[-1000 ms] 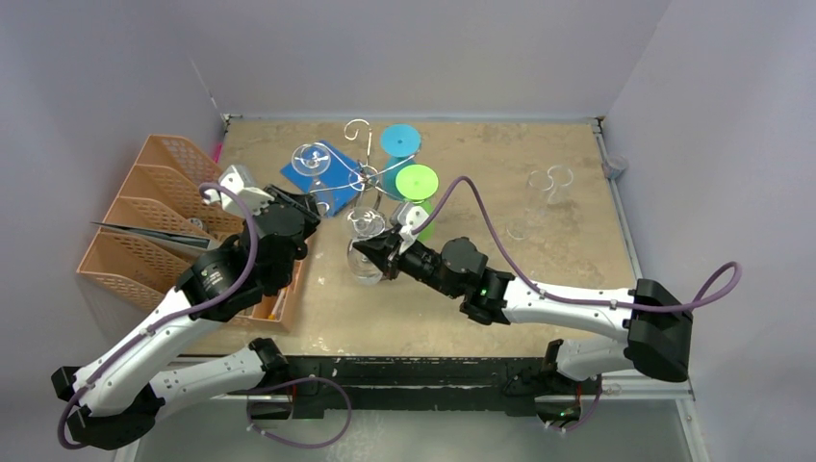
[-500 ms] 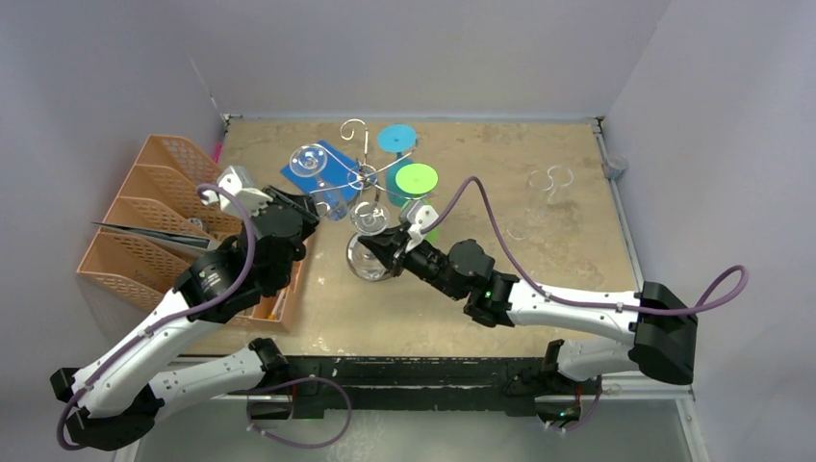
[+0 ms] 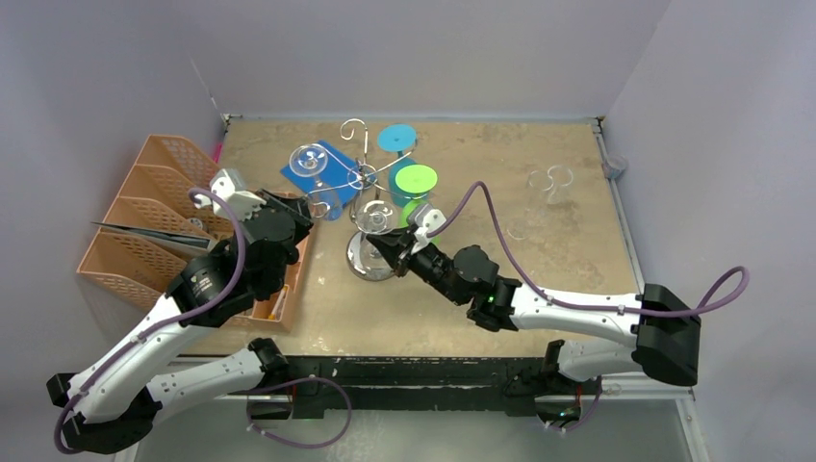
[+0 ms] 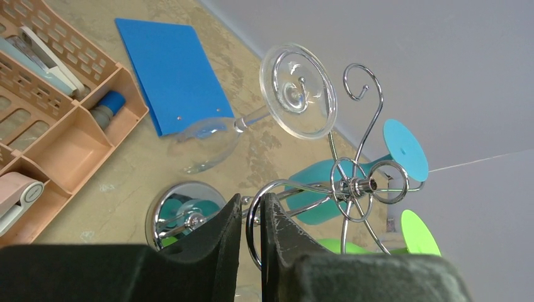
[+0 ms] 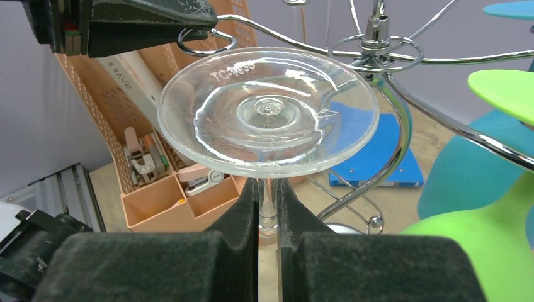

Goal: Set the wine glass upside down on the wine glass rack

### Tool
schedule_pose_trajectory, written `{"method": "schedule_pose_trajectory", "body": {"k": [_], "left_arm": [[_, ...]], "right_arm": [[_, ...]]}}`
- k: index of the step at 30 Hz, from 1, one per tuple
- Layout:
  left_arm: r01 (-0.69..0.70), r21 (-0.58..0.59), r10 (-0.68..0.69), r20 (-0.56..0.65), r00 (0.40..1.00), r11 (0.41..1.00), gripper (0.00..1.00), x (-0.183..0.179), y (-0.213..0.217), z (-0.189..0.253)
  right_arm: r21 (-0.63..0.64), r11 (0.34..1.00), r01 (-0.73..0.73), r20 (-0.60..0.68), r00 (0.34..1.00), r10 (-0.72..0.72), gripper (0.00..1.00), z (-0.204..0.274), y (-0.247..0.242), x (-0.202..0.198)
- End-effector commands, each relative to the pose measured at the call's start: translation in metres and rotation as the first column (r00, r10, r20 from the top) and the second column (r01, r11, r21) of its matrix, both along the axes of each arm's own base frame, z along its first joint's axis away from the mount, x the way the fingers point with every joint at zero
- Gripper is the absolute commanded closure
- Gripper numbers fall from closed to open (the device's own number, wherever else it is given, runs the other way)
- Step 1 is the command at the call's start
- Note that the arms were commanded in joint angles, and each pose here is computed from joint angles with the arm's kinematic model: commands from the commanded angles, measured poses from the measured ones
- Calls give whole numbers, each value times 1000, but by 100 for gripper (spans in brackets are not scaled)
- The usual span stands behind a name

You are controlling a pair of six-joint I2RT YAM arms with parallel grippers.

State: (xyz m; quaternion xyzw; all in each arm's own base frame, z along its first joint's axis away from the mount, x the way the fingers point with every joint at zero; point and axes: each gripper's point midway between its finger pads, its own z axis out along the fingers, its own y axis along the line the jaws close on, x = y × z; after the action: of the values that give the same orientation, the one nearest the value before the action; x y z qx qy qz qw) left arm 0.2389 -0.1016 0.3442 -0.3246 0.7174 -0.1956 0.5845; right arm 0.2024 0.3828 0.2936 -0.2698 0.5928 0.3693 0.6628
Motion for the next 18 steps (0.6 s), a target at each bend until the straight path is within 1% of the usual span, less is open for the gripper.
{"method": "schedule_pose_trajectory", "body": {"k": [1,5,7,11,13,18], "left_arm": [[-1,9,1,5,1000,1000,85,-1,2,2],[9,6,-9,6,1000,1000,80,-2,1,3],[18,6,-18,8,1000,1000,76,-2,0,4],[74,27,-75,27,997,997,68,-3,-7,11],[117,59,-121,58,991,991,64,-2,-12,18],[169,67,-174,82,981,983,55,-8,-13,25]], "right_arm": [[142,988,52,52,997,-60,100,46,-16,4],[118,990,75,32,996,-79,100,41,-16,9],[105,991,77,26,996,-80,98,37,-14,10],[86,993,80,9,997,-81,90,28,-12,11],[76,994,81,2,997,-81,88,25,-11,11],[44,997,65,6,998,-66,78,18,-7,10]]}}
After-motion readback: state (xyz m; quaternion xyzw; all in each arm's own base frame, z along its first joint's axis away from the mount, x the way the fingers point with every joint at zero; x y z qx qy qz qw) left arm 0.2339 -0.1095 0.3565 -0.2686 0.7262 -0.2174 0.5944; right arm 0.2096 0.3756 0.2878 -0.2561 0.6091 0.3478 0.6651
